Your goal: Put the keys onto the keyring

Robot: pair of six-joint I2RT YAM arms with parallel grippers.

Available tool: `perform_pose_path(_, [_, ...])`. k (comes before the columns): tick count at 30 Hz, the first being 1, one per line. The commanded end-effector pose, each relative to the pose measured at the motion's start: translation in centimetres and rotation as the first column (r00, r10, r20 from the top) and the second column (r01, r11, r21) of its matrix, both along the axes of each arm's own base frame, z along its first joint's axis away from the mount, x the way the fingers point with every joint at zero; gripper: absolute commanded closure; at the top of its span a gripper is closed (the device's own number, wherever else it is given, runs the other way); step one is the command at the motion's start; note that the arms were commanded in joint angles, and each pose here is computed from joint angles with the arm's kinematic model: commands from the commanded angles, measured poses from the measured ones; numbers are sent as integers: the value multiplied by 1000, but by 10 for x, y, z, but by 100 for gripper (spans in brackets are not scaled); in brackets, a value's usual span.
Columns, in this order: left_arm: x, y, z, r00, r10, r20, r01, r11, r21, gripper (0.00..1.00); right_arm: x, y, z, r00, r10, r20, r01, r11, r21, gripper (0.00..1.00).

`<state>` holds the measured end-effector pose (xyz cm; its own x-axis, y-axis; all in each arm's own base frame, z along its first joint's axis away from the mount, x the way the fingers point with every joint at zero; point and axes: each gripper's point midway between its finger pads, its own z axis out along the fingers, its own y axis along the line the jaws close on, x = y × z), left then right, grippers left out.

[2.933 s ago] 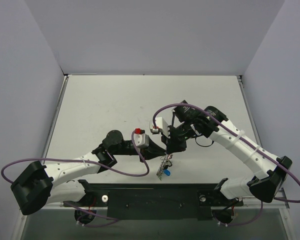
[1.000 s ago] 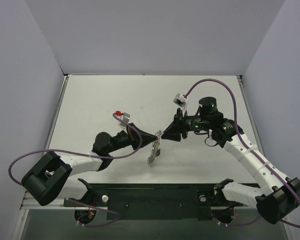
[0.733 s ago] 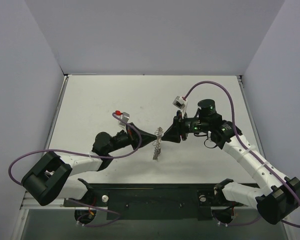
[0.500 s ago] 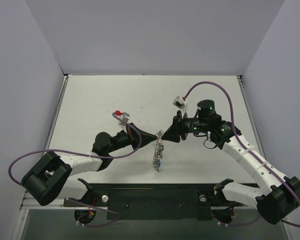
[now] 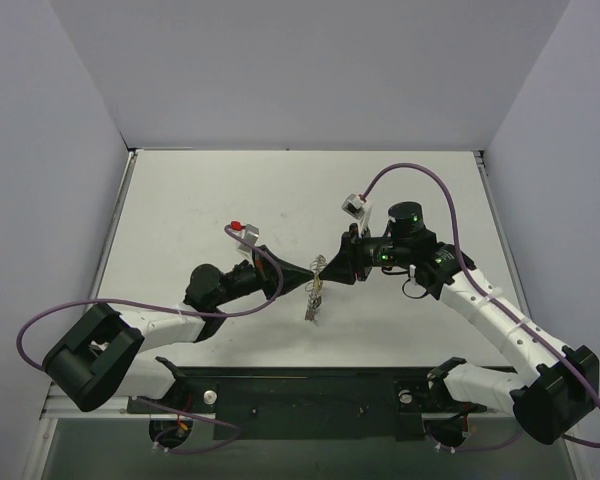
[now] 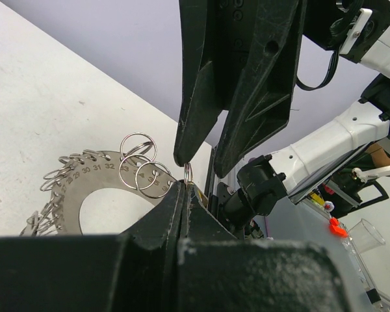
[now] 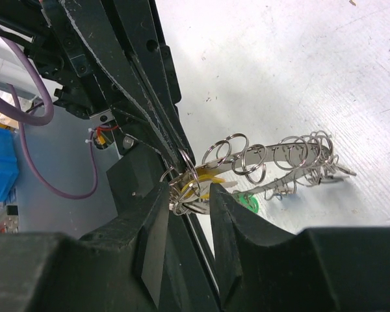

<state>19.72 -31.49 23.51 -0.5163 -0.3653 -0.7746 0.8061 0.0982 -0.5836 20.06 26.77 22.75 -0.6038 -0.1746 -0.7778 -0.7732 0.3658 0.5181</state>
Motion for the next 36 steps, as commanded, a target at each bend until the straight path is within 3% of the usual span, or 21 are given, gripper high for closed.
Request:
perform_pose_path(1, [-26,22,92,942,44,334,49,963,-265,100,3,5,5,1000,-3,17,3,1000,25,73])
perform_pose_path(15, [-26,22,93,940,45,337,50,963,-266,100,1,6,-2,1000,11,6,-11,1000,13,83])
perform_pose_path(23, [-25,22,92,942,50,332,43,963,-267,100,-4,6,1,999,41,10,-41,999,22,96])
perform_pose_path(36, [-22,26,94,942,71,328,23,961,-275,100,-10,4,-4,997,71,14,-71,997,9,100])
